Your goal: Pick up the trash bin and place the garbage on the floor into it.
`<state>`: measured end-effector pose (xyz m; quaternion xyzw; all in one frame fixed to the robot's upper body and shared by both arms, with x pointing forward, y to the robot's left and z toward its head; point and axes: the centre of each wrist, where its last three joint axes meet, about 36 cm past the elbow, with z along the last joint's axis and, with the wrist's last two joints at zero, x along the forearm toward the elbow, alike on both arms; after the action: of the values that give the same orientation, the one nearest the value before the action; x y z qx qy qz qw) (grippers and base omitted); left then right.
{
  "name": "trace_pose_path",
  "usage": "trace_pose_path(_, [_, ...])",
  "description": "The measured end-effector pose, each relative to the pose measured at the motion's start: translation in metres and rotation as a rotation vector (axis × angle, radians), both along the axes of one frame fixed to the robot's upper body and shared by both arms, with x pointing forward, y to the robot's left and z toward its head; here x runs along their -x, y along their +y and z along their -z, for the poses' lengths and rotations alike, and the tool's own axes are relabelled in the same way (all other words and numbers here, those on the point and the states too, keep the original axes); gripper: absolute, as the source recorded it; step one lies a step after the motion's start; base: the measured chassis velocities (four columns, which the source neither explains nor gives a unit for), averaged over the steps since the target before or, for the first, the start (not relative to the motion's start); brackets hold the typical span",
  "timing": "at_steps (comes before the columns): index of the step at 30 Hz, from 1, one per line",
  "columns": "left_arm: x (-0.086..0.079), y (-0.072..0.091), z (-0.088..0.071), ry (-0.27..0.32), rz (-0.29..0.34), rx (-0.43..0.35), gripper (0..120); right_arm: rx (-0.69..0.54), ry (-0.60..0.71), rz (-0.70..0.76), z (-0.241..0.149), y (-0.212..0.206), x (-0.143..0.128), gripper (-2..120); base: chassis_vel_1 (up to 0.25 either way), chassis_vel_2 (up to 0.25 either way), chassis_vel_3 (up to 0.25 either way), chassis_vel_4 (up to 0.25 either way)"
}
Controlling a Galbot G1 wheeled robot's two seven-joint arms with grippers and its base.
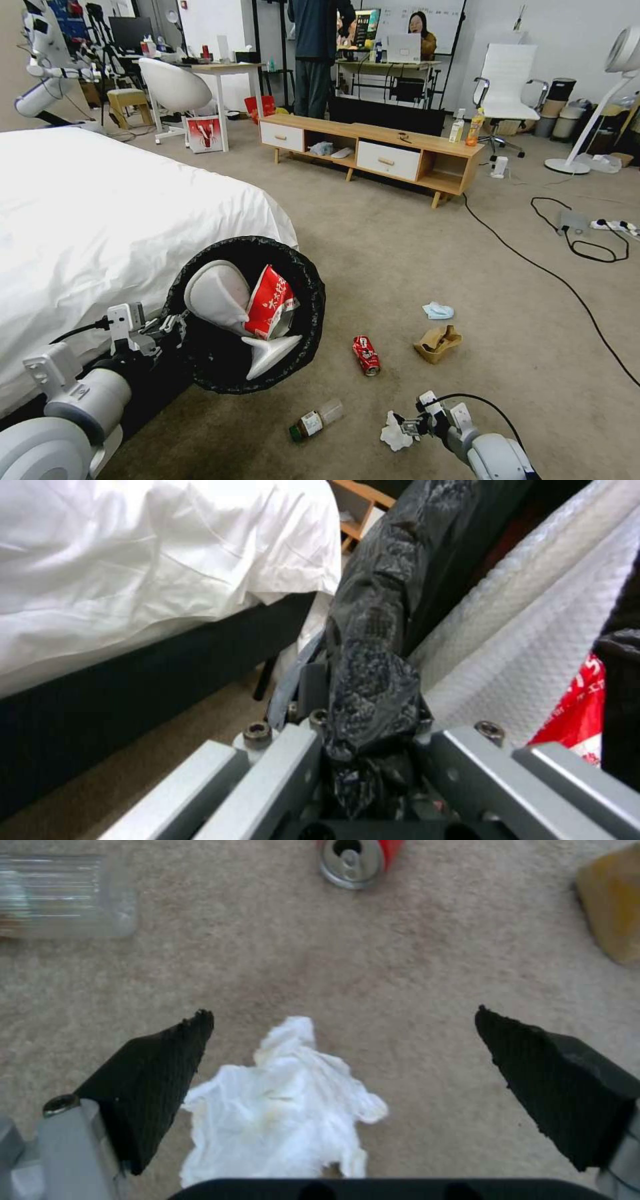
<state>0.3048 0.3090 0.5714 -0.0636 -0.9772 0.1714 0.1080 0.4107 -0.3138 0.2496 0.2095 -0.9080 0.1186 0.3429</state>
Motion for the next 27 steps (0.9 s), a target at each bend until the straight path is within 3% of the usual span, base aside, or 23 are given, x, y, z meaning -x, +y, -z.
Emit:
trace_pose_path(15, [0.0, 0.001, 0.001, 0.001, -0.003, 0.002, 2, 0.004, 0.027, -0.028, 0.025, 0.017, 0.007, 100, 0.0, 0.0, 0.0, 0.0])
trace_pose_path(27, [-0.001, 0.001, 0.001, 0.0, -0.004, 0.005, 2, 0.032, 0.057, -0.003, 0.05, -0.004, 0.022, 100, 0.0, 0.0, 0.0, 0.0])
